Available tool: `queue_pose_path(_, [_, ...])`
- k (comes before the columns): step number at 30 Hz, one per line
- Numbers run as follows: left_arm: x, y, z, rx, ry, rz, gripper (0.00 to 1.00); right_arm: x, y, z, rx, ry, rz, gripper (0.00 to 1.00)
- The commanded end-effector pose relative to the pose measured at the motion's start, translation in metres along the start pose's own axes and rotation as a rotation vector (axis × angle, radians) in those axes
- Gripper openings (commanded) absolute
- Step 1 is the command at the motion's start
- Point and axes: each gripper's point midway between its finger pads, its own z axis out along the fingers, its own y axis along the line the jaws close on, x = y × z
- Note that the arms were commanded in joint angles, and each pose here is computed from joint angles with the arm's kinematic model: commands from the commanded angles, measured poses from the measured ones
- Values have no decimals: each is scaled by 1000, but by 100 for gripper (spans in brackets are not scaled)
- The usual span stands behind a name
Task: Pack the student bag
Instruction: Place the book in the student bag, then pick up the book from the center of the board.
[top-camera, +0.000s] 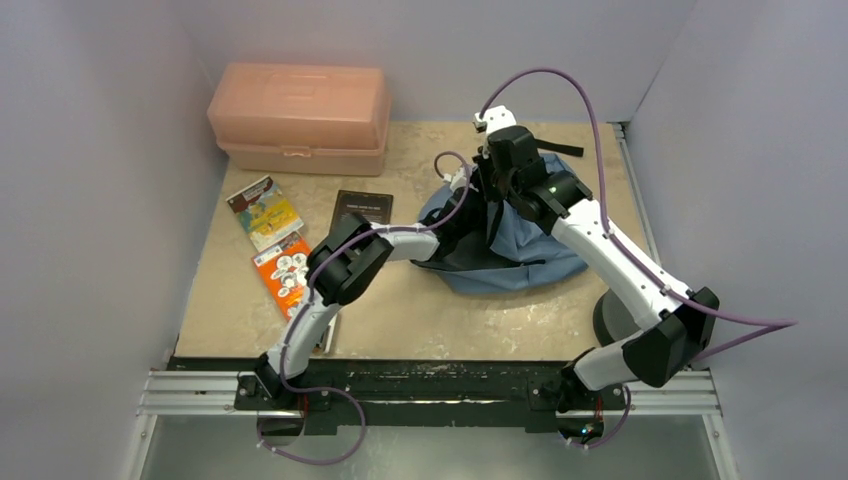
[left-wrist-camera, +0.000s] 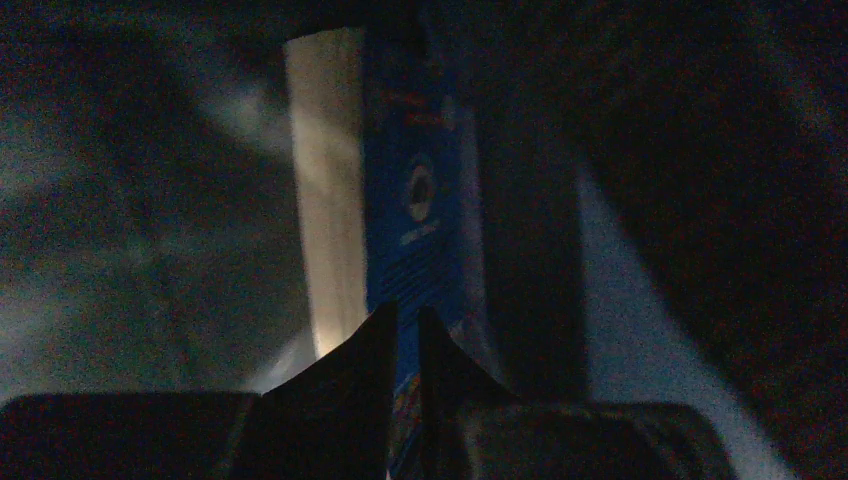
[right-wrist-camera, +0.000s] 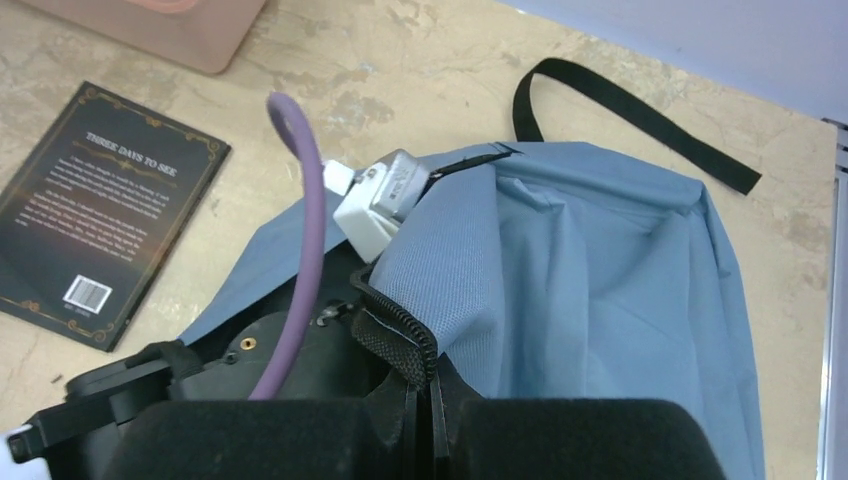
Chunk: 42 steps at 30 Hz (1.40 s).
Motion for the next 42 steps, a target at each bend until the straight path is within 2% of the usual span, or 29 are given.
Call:
queue_pose_path(1, [-19, -32, -30, 99, -17, 43, 17, -30, -5, -1, 33, -92, 47, 0])
queue_pose_path(5, [-16, -39, -83, 39, 78, 156, 40, -26, -32, -3, 162, -93, 56, 0])
queue_pose_path(12, [-4, -58, -194, 57, 240, 283, 55, 3, -90, -7, 425, -41, 70, 0])
queue_pose_path(15, [-18, -37, -243, 18, 205, 345, 59, 12, -105, -18, 514, -15, 68, 1])
queue_pose_path(17, [-36, -19, -275, -25, 146, 369, 66, 9, -103, -24, 496, -30, 57, 7])
queue_pose_path(19, [-67, -5, -308, -66, 57, 390, 73, 2, -92, -24, 424, -53, 51, 16])
queue_pose_path(20, [-73, 18, -323, -152, 50, 392, 79, -1, -82, -24, 380, -59, 44, 22])
queue_pose_path(22, [-98, 35, -345, -242, -14, 426, 82, -10, -51, -20, 234, -64, 31, 42])
queue_pose_path(24, [-120, 51, -363, -342, -64, 452, 83, -18, -2, -19, 78, -60, 5, 55])
queue_pose_path(28, [-149, 80, -386, -505, -135, 408, 87, -38, 90, -37, -141, -113, -16, 68])
queue_pose_path(32, [-170, 100, -398, -597, -189, 303, 88, -50, 154, -46, -379, -168, 61, 76])
queue_pose_path(35, [-177, 109, -409, -642, -225, 226, 88, -41, 197, -36, -531, -140, 93, 78])
queue_pose_path(38, [-187, 122, -433, -731, -315, 155, 89, -23, 255, -31, -769, -136, 120, 80])
queue_pose_path(40, [-192, 126, -449, -784, -353, 170, 90, -15, 287, -26, -906, -110, 176, 80])
queue_pose_path(42, [-193, 129, -463, -851, -359, 203, 91, -8, 309, -18, -986, -116, 163, 80])
